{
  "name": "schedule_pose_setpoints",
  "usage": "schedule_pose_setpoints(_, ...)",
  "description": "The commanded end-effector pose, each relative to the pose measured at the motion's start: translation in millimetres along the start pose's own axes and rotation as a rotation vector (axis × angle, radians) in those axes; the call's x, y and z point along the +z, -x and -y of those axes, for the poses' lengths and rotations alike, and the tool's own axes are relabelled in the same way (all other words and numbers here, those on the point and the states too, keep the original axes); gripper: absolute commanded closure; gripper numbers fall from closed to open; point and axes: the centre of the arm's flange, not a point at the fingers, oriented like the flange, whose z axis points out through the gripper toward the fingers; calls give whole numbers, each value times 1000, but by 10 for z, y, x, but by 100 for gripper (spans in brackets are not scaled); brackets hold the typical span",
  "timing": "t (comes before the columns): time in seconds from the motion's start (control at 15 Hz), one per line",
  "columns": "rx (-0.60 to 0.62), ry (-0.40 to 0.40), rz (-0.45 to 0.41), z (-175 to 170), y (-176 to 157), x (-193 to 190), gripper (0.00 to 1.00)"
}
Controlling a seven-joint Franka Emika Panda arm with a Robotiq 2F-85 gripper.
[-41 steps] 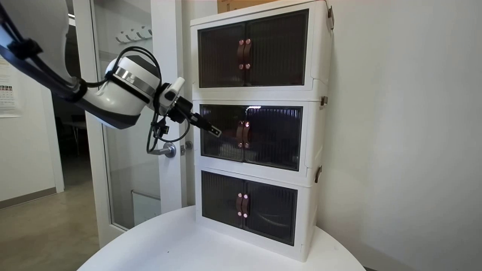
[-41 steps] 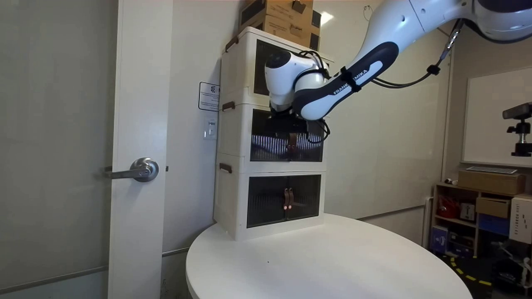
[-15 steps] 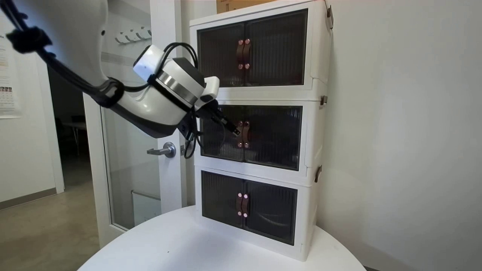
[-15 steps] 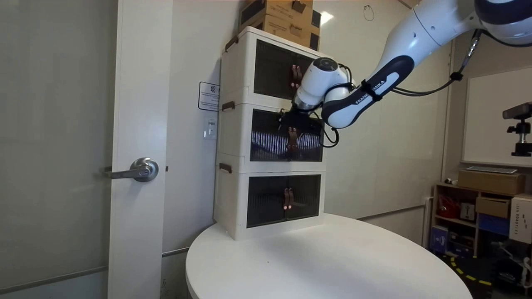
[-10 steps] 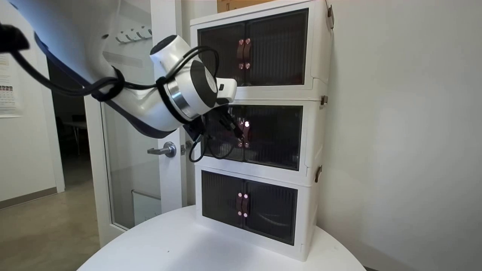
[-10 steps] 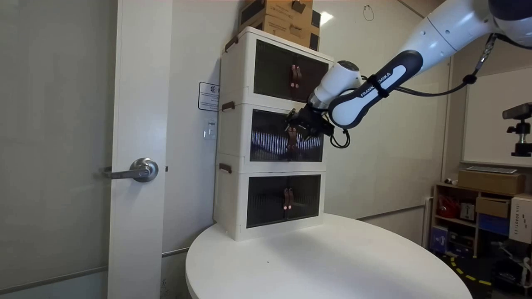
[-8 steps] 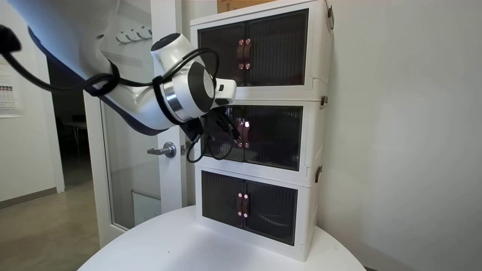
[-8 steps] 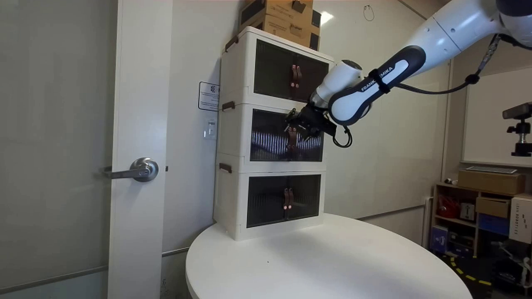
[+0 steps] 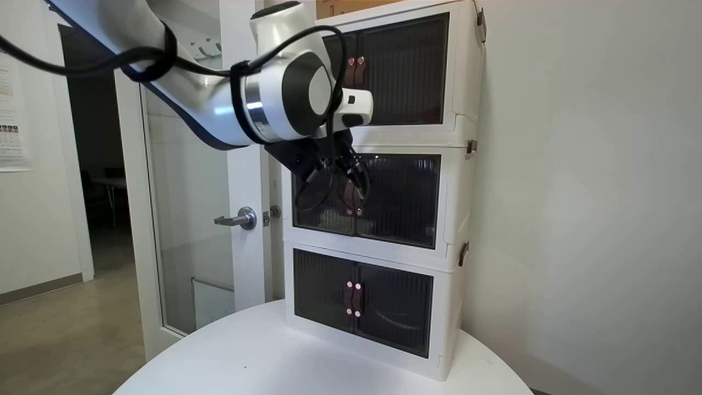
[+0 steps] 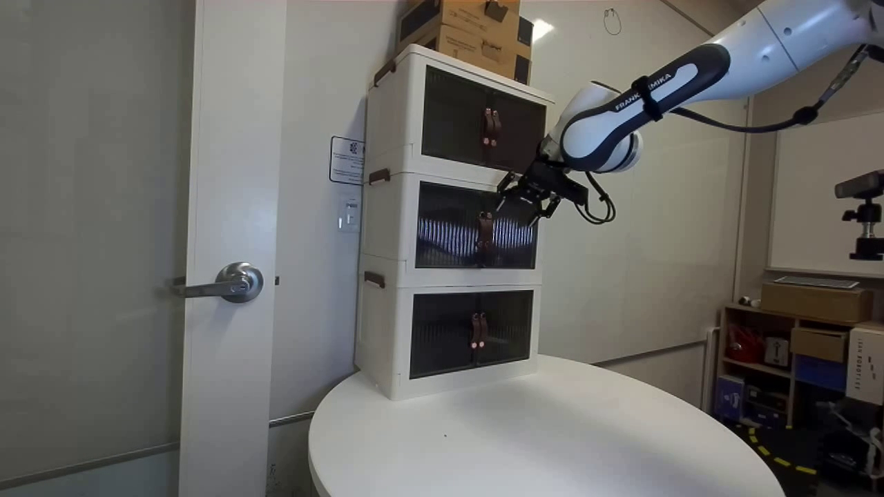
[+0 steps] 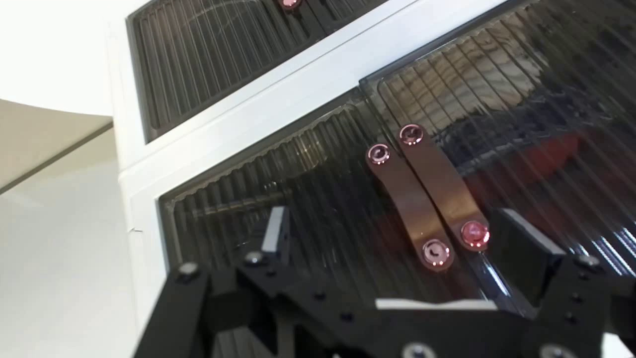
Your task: Open the right and left middle cabinet doors, respectively
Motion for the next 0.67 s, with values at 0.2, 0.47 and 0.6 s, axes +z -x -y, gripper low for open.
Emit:
schedule_pose_setpoints(0.2,113,-98,100,-295,-334,-117,0)
schedule_pose_setpoints(0.47,166,-151,120,-549,-396,40,0)
schedule_pose_setpoints(0.6,101,-198,76,-621,-409,121,0)
